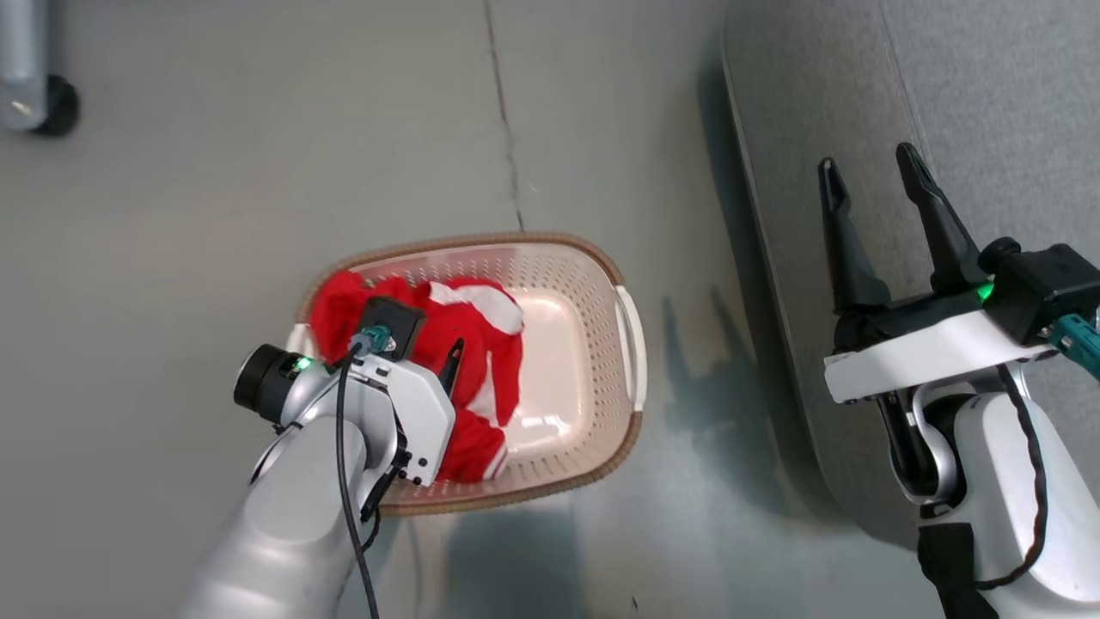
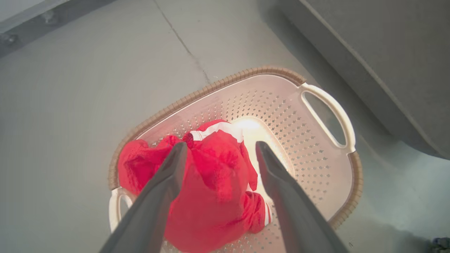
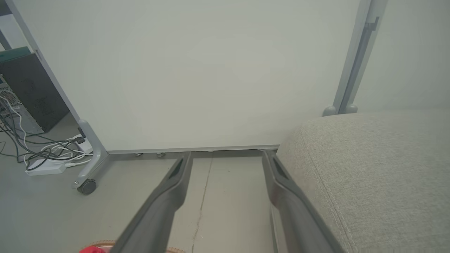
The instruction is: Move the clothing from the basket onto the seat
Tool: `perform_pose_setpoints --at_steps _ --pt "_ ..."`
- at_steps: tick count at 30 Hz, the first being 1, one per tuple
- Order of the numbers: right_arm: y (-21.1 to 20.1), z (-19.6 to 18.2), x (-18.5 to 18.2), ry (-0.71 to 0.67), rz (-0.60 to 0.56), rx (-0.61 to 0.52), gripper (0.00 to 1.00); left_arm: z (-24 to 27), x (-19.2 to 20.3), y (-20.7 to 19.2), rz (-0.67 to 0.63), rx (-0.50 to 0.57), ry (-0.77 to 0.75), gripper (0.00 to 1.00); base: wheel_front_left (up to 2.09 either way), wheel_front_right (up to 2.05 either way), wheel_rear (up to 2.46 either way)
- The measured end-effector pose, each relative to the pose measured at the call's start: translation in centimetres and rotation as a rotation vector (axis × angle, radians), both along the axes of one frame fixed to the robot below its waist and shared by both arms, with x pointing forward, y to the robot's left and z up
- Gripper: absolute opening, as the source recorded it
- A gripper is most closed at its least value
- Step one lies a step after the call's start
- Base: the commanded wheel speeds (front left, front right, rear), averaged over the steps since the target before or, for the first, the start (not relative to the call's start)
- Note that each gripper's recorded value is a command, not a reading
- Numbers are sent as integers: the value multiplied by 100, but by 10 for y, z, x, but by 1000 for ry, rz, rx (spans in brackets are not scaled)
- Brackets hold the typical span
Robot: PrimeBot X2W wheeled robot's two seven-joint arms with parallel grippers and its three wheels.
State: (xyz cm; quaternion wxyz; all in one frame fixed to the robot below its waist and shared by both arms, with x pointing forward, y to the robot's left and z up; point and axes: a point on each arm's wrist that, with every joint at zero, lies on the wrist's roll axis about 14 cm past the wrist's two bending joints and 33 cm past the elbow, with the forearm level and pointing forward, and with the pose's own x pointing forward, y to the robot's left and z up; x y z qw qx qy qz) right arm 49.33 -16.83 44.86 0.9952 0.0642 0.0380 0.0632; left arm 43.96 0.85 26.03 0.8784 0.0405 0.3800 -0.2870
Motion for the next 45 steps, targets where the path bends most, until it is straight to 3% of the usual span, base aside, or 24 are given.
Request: perform_pose_setpoints --at_steps 13,20,21,23,32,37,45 --pt "-27 -49 0 84 -68 -6 100 -98 -18 -13 -295 220 189 100 0 0 0" --pt "-47 -66 -10 128 -123 -5 100 -137 -25 1 -359 368 268 100 0 0 0" --pt "-50 -69 -12 137 -130 -4 100 -142 -27 3 -366 389 283 55 0 0 0" --pt "-53 -71 -12 144 -140 1 100 -149 -30 7 -383 420 312 0 0 0 0" --pt "-57 -65 -12 130 -151 10 100 -145 -14 10 -383 443 262 0 0 0 0" --pt "-54 -50 -14 98 -147 6 100 -110 6 -7 -306 323 144 0 0 0 0" --pt "-38 -30 -27 64 -113 1 100 -43 12 -17 -57 79 34 0 0 0 0"
